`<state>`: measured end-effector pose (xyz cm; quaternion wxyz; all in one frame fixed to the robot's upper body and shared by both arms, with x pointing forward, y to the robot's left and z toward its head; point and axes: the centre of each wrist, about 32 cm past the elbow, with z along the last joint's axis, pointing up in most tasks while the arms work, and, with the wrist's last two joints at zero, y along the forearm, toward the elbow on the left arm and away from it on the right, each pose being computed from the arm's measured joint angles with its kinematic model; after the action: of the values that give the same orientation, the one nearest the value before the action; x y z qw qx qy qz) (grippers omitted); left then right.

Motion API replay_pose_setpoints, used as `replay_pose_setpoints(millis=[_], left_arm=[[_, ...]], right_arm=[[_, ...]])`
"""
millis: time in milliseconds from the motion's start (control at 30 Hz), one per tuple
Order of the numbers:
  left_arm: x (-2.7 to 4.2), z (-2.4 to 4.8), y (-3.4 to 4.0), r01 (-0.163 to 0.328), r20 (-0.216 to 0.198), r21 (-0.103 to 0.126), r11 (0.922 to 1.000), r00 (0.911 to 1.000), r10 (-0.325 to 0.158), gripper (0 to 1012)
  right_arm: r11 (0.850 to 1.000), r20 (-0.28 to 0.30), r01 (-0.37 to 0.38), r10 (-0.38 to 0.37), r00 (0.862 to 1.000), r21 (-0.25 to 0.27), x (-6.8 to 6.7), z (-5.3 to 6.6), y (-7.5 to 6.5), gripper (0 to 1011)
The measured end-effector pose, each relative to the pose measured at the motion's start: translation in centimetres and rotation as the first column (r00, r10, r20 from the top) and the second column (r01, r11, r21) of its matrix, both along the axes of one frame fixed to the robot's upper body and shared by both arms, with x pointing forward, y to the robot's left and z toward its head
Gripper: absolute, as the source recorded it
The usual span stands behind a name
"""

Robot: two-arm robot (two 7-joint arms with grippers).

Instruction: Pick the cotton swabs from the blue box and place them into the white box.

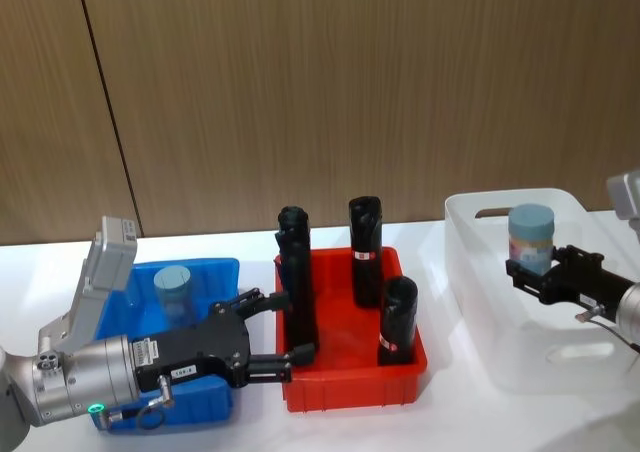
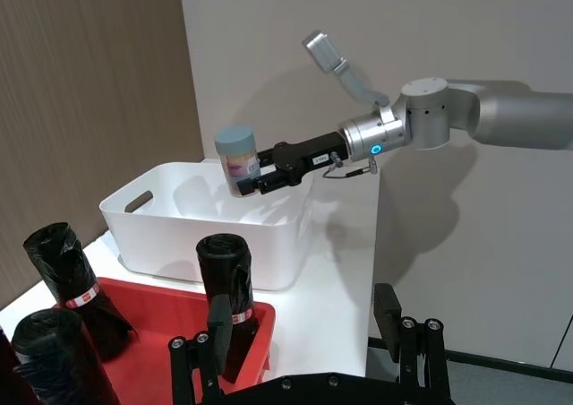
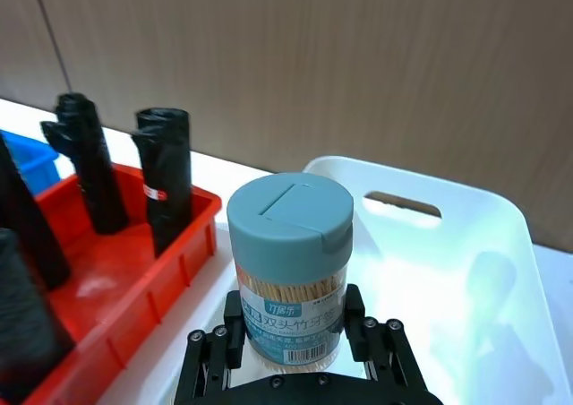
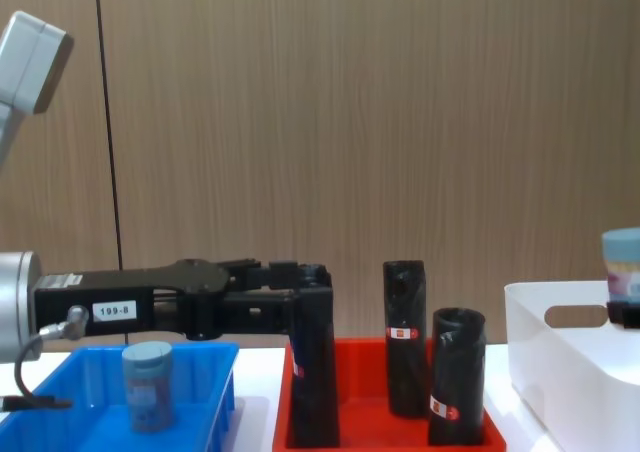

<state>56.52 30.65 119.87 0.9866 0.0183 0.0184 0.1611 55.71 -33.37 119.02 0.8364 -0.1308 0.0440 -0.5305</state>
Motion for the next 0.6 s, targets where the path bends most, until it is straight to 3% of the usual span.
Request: replay_pose_setpoints(millis=[467, 600], left_arm=[[0.0, 0.0, 0.0, 0.0, 0.0, 0.0, 1.0, 1.0, 0.0, 1000], [-0.02, -0.03, -0.03, -0.003, 0.0, 0.0, 1.0, 1.0, 0.003, 1000]], right_arm=[[0.999, -0.027, 0.045, -0.045, 0.999, 0.015, 1.1, -1.3, -0.8, 1002], [0.999, -0.023, 0.048, -0.047, 0.999, 0.021, 1.1, -1.3, -0.8, 1001]])
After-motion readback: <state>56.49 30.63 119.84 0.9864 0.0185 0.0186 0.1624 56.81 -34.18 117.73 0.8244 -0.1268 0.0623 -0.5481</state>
